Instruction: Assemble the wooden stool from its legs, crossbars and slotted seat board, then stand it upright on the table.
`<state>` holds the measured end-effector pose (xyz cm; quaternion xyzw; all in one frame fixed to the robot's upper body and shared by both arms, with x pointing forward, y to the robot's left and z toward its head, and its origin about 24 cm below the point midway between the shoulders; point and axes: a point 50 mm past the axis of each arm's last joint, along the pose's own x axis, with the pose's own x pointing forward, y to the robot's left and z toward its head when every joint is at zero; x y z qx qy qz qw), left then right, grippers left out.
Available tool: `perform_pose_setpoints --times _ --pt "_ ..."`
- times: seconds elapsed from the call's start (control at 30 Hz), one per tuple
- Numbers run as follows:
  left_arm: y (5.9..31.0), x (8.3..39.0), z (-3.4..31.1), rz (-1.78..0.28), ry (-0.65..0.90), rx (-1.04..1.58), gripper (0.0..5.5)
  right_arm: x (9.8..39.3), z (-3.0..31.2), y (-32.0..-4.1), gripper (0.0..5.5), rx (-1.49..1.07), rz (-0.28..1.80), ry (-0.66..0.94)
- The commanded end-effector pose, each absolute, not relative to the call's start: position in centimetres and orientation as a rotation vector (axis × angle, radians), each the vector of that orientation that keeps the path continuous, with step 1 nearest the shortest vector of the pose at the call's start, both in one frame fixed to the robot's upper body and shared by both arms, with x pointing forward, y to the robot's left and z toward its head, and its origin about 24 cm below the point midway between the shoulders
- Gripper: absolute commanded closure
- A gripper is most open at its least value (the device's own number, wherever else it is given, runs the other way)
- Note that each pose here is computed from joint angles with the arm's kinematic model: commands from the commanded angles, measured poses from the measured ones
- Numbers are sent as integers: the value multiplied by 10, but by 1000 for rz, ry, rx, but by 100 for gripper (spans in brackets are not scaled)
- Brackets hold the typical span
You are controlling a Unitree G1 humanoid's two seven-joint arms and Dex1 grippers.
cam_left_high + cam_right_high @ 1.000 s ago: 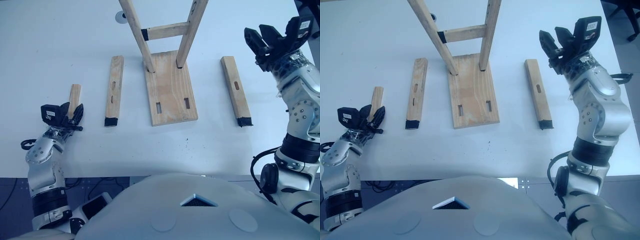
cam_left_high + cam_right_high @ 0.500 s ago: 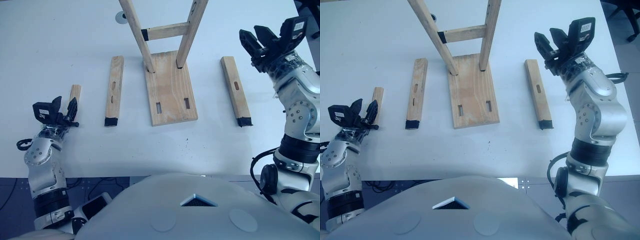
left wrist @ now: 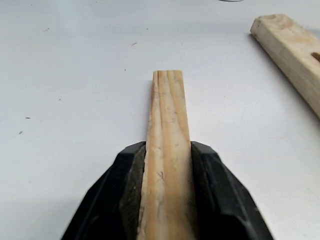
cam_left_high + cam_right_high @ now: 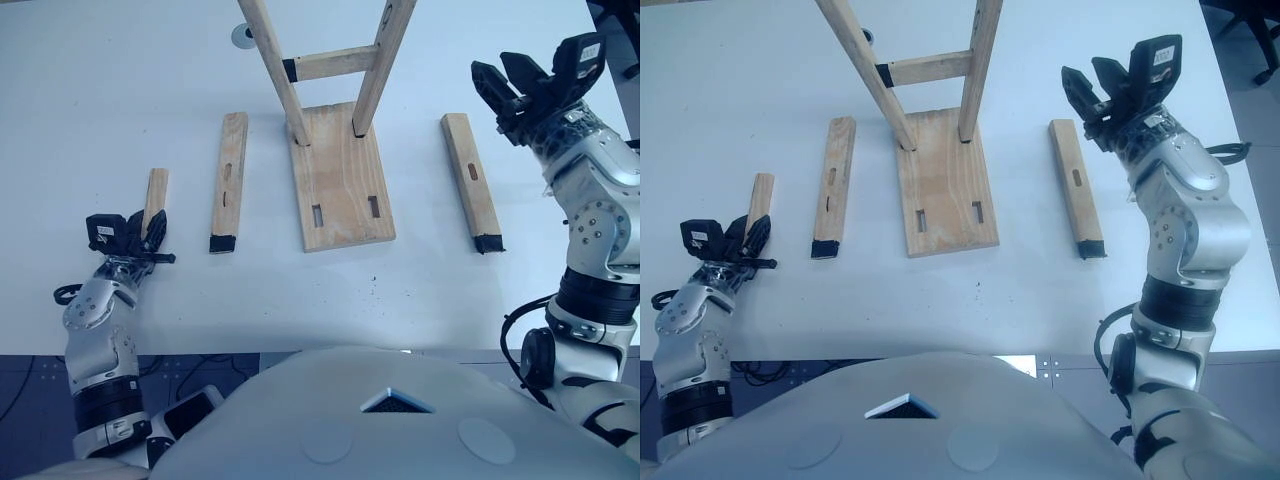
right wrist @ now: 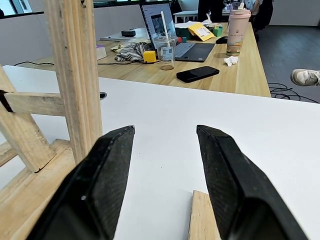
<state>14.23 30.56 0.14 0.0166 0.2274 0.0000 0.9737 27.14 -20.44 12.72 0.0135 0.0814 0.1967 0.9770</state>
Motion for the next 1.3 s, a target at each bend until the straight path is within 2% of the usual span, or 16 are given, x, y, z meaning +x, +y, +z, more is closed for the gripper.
perform_pose_setpoints --times 0.03,0.1,0.13,0.2,0.3,0.37,0.5,0.63,0.8,1.17,1.3 --pt "307 135 -11 -7 533 71 424 274 134 -205 321 4 392 147" --pt "303 169 25 -15 282 94 424 275 138 -206 321 15 390 122" --pt "290 195 61 -67 77 123 424 275 144 -205 321 33 407 94" --pt "255 230 131 -201 -262 178 424 275 159 -200 321 129 469 20" --pt "199 256 195 -417 -532 241 424 276 192 -180 321 435 619 -145" --pt "174 265 204 -503 -571 310 424 276 213 -158 321 532 727 -213" --pt "136 266 195 -599 -631 346 424 270 233 -115 321 667 888 -259" --pt "112 261 193 -657 -705 327 424 265 234 -97 321 697 937 -244" --pt "101 254 191 -707 -741 273 424 262 232 -91 321 703 973 -221" --pt "101 256 186 -701 -708 255 424 262 231 -91 490 743 979 -224" --pt "102 257 186 -697 -702 255 424 263 232 -92 511 741 980 -226"
